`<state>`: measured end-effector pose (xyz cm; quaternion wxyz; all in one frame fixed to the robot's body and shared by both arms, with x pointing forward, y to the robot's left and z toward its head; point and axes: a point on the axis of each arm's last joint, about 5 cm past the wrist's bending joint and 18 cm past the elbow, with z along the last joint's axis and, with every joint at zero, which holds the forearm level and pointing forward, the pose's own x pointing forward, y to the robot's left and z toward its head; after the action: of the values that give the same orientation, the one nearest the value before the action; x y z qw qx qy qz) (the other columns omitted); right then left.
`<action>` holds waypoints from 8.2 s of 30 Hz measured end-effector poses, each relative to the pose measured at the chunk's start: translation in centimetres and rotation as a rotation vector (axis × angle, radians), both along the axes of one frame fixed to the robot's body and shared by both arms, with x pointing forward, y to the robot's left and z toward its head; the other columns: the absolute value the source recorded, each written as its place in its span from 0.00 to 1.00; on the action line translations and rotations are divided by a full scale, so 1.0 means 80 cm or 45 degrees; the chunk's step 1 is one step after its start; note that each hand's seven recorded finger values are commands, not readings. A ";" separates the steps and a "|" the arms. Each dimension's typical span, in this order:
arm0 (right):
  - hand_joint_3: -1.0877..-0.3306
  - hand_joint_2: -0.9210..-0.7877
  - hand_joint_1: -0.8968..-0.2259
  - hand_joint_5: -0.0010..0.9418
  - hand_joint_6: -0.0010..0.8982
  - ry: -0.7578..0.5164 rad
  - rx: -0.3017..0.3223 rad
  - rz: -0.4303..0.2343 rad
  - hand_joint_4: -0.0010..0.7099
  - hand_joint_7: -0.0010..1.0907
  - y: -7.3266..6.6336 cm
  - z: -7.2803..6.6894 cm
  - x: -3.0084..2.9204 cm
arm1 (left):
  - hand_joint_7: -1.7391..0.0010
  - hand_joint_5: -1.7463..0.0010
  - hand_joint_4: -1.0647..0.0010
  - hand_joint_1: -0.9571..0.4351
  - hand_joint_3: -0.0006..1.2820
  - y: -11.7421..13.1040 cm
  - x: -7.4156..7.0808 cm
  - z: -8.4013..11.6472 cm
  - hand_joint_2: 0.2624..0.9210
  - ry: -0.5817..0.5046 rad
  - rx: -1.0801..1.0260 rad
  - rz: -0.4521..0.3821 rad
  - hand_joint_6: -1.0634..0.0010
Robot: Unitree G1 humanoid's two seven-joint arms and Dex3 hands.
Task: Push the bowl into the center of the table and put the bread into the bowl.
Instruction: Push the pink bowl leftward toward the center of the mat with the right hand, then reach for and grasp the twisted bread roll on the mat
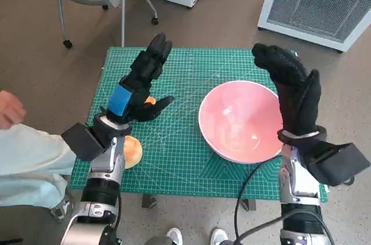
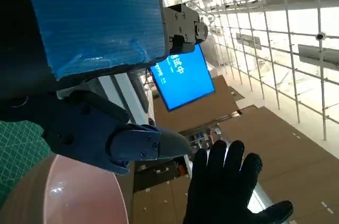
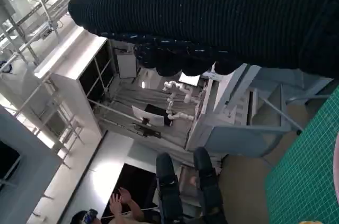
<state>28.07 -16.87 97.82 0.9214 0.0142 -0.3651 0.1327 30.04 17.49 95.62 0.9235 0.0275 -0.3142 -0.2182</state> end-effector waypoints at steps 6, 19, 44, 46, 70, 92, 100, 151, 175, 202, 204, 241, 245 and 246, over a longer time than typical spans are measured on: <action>0.48 0.00 0.39 0.00 0.00 -0.002 0.000 -0.004 0.29 0.50 -0.001 0.000 -0.0012 | 0.99 1.00 0.96 0.31 0.24 0.000 0.000 0.000 1.00 0.000 0.000 0.000 0.88; 0.42 0.00 0.43 0.01 0.00 -0.036 -0.021 -0.211 0.30 0.51 -0.043 -0.013 -0.0066 | 0.99 1.00 0.96 0.31 0.23 0.000 0.000 0.000 1.00 0.001 0.000 0.001 0.88; 0.35 0.00 0.55 0.03 0.12 0.375 0.202 -0.686 0.40 0.53 -0.069 -0.110 -0.0123 | 0.99 1.00 0.95 0.29 0.24 -0.001 0.000 0.000 1.00 0.005 -0.013 0.021 0.87; 0.35 0.00 0.55 0.03 0.13 0.419 0.226 -0.680 0.40 0.53 -0.065 -0.113 -0.0100 | 0.99 1.00 0.95 0.29 0.24 -0.001 0.000 0.000 1.00 0.005 -0.012 0.020 0.87; 0.39 0.00 0.56 0.01 0.18 0.737 0.356 -0.482 0.39 0.44 -0.022 -0.125 0.0121 | 0.99 1.00 0.94 0.29 0.24 0.004 0.000 0.001 1.00 0.007 0.002 0.028 0.87; 0.44 0.00 0.50 0.01 0.29 0.790 0.465 -0.314 0.48 0.38 0.015 -0.094 0.0444 | 0.99 1.00 0.93 0.29 0.24 0.019 -0.005 -0.002 1.00 0.016 0.020 0.076 0.87; 0.43 0.00 0.51 0.01 0.29 0.812 0.466 -0.278 0.48 0.37 0.024 -0.089 0.0491 | 0.99 1.00 0.93 0.28 0.24 0.020 -0.007 -0.001 1.00 -0.003 0.015 0.096 0.87; 0.38 0.00 0.50 0.00 0.12 0.016 0.053 -0.290 0.41 0.47 -0.013 -0.025 0.0359 | 1.00 1.00 0.93 0.28 0.24 0.017 -0.011 -0.007 1.00 0.014 0.025 0.123 0.87; 0.42 0.00 0.46 0.00 0.02 -0.131 -0.118 -0.184 0.35 0.55 -0.013 0.001 -0.0076 | 1.00 1.00 0.93 0.28 0.24 0.013 -0.004 0.002 1.00 -0.004 0.013 0.047 0.86; 0.42 0.00 0.47 0.00 0.00 -0.105 -0.122 -0.162 0.35 0.58 -0.013 0.005 -0.0071 | 0.99 1.00 0.93 0.34 0.02 0.091 -0.012 0.085 0.95 0.060 0.885 0.337 0.79; 0.42 0.00 0.46 0.00 0.00 -0.099 -0.119 -0.152 0.35 0.58 -0.013 0.006 -0.0072 | 0.99 1.00 0.93 0.34 0.01 0.097 -0.013 0.093 0.95 0.077 0.945 0.392 0.78; 0.45 0.00 0.43 0.00 0.00 -0.033 -0.137 -0.085 0.33 0.59 -0.025 0.019 -0.0160 | 0.98 0.99 0.82 0.56 0.00 0.060 0.045 0.053 0.75 0.607 1.671 0.340 0.67; 0.45 0.00 0.43 0.00 0.00 -0.031 -0.138 -0.084 0.33 0.59 -0.025 0.019 -0.0160 | 0.98 0.99 0.80 0.58 0.00 0.050 0.050 0.039 0.76 0.674 1.722 0.299 0.66; 0.45 0.00 0.43 0.00 0.00 -0.032 -0.138 -0.084 0.33 0.59 -0.025 0.019 -0.0161 | 0.98 0.99 0.78 0.59 0.00 0.048 0.051 0.036 0.76 0.694 1.738 0.291 0.64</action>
<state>26.78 -18.84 99.35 0.9200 -0.0495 -0.3691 0.1220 34.14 21.36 98.47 0.7632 0.5726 0.1363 -0.2665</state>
